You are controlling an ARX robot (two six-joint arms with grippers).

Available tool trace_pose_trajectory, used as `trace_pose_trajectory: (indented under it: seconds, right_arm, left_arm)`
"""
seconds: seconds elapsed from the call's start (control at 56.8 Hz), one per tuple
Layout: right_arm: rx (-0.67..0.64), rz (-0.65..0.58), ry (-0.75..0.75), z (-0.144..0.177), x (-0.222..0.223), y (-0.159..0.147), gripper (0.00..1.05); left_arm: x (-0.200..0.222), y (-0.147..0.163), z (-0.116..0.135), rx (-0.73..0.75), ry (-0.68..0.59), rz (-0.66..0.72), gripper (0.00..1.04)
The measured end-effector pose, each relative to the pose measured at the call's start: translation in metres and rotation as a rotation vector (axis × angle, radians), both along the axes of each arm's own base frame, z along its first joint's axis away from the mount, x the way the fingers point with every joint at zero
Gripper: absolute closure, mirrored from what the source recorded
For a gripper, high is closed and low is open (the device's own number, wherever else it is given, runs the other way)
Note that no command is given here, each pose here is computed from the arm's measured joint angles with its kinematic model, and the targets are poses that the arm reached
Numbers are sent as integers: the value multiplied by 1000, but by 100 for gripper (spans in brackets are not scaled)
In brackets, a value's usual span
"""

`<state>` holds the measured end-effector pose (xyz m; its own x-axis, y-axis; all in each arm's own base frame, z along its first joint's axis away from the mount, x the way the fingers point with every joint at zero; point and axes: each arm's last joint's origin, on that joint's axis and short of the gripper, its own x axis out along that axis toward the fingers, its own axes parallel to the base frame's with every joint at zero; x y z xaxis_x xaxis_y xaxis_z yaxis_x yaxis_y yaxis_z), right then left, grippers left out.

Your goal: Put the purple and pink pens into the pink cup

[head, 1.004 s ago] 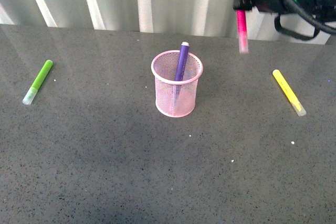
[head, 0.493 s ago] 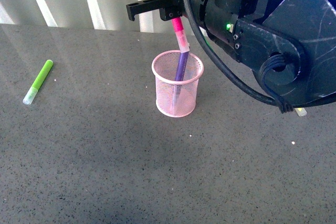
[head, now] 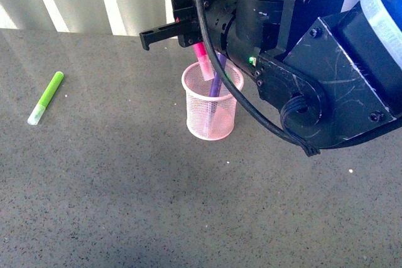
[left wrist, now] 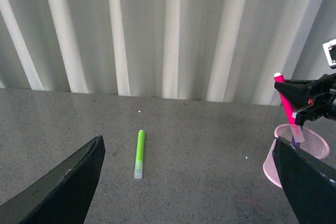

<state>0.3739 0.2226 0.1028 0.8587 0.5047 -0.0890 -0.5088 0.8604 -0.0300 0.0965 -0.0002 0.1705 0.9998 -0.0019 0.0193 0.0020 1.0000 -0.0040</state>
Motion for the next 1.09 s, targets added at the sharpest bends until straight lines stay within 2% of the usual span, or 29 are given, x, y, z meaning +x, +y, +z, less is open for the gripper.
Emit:
trace_pose_trajectory:
  seconds: [0.37, 0.423, 0.758, 0.899, 1.004, 1.093]
  right_arm:
    - [-14, -6, 21, -8, 1, 1, 93]
    - [-16, -7, 27, -9, 1, 1, 82]
    - [-11, -20, 51, -10, -4, 1, 30]
    - [11, -36, 36, 9, -7, -1, 5]
    - [21, -79, 33, 27, -11, -5, 7]
    - [15, -164, 70, 43, -15, -15, 7]
  left_arm:
    - [0, 0, 0, 0, 0, 0, 7]
    - [0, 0, 0, 0, 0, 0, 7]
    - [0, 0, 0, 0, 0, 0, 7]
    - [0, 0, 0, 0, 0, 0, 7]
    - [0, 0, 0, 0, 0, 0, 7]
    - [0, 0, 0, 0, 0, 0, 7]
